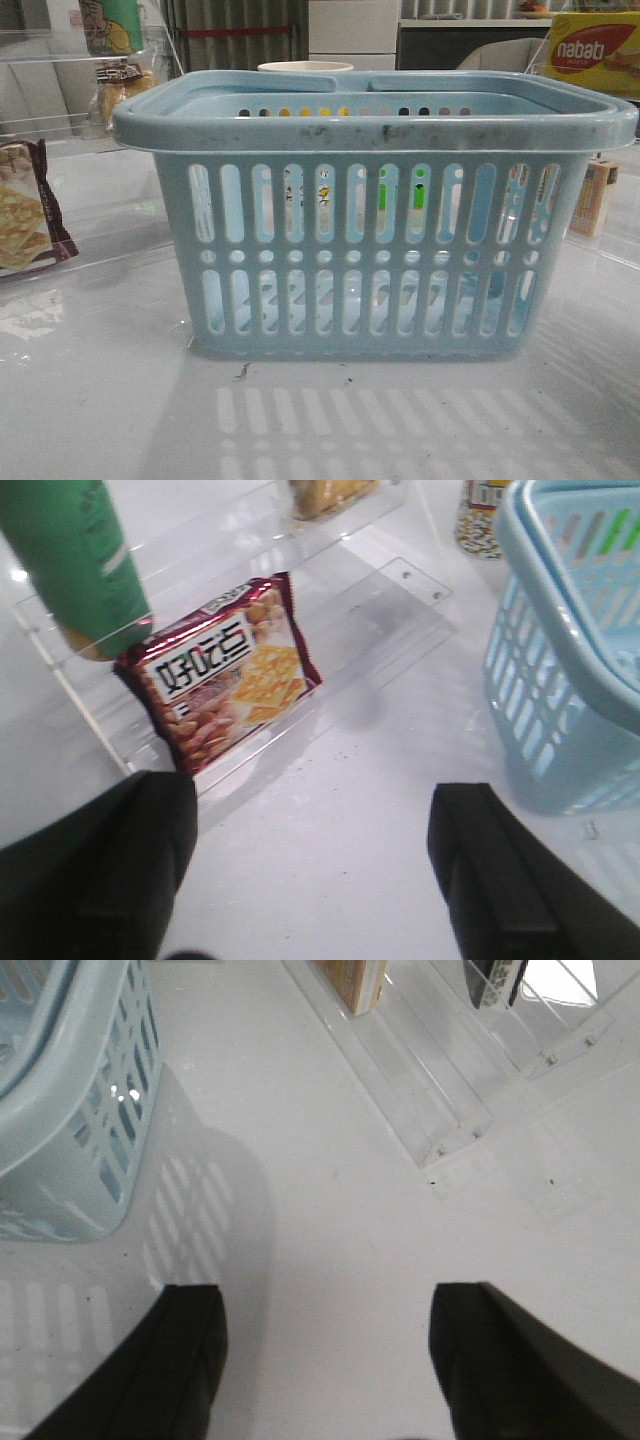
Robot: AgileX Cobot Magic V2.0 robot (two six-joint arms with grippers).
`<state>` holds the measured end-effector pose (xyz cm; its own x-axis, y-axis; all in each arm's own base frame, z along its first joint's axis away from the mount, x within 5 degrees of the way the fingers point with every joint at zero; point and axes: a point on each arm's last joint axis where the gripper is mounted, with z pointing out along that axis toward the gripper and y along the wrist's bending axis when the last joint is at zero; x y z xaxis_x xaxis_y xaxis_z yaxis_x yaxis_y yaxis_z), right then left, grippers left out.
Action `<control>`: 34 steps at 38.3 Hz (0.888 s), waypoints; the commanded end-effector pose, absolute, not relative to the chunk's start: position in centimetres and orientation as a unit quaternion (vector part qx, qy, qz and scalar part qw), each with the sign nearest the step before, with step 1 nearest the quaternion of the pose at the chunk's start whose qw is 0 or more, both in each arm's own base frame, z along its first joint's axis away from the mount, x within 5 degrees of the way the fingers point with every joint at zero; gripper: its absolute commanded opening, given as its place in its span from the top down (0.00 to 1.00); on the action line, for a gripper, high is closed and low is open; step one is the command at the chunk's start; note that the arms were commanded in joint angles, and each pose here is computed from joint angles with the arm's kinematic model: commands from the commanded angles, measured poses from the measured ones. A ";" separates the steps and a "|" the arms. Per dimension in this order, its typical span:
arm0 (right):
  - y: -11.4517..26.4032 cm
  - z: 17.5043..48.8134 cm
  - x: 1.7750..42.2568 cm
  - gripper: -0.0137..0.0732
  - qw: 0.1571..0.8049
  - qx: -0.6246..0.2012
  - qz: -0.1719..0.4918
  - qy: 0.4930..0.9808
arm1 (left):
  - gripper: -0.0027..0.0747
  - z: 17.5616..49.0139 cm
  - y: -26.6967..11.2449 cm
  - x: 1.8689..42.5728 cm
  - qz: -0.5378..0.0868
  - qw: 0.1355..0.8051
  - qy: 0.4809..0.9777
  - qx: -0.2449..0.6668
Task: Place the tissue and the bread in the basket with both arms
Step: 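Grasp the black-and-white tissue pack on the shelf with the right gripper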
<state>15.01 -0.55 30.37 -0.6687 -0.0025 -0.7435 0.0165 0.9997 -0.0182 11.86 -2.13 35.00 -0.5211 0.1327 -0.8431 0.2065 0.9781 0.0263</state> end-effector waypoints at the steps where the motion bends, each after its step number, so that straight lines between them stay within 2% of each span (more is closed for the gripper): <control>1: -1.7 32.3 17.4 0.20 0.453 0.026 -0.033 0.890 | 0.30 36.5 -3.3 12.1 -0.063 0.522 0.840 0.131; 8: -4.7 33.3 22.5 0.20 0.432 0.076 -0.055 0.897 | 0.39 36.5 -4.3 11.8 -0.085 0.519 0.834 0.167; 18: -6.9 33.6 29.6 0.20 0.413 0.080 -0.068 0.905 | 0.46 36.5 -4.3 11.8 -0.085 0.519 0.834 0.167; 34: -8.8 30.5 37.8 0.20 0.403 0.078 -0.068 0.909 | 0.53 36.5 -4.3 11.8 -0.085 0.519 0.834 0.167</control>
<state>36.90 -8.38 27.81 -0.7632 0.1130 -0.6363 0.1866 0.9812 -0.0495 11.51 -4.06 34.95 -0.4936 0.2219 -0.8409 0.3647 0.9306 0.0315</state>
